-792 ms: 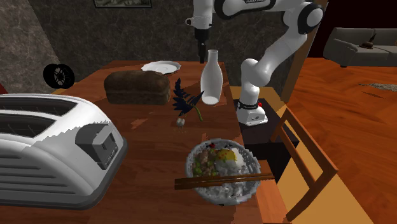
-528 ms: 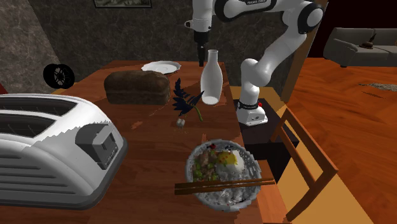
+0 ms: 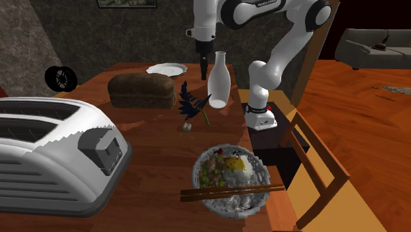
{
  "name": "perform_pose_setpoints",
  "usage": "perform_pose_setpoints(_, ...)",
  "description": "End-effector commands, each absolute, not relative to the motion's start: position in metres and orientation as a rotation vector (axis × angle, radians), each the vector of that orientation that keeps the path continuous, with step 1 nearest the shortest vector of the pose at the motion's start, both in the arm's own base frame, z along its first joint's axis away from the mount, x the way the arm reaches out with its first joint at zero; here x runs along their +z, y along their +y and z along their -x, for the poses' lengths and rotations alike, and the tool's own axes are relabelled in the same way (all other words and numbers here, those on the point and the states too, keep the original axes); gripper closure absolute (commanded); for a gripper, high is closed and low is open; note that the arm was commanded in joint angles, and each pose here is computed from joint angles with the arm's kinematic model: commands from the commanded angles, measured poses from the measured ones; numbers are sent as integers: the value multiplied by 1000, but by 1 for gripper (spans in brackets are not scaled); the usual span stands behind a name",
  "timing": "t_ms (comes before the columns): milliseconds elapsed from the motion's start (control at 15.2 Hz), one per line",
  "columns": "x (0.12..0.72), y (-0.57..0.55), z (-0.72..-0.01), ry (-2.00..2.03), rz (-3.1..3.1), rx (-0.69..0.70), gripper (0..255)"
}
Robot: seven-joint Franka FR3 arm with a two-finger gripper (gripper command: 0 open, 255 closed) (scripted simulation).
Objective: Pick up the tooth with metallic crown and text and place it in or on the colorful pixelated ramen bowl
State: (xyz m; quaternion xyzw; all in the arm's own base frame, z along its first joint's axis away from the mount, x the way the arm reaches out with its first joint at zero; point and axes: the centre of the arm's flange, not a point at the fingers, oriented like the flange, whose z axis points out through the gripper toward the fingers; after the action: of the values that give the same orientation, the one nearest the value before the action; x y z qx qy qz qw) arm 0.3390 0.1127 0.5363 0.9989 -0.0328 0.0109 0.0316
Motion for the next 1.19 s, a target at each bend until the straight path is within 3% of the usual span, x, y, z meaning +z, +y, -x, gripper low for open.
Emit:
perform_pose_setpoints(0,531,134,-341,-125,-3091,38,0)
perform_pose_setpoints(1122,508,326,-409,-311,-3200,72,0)
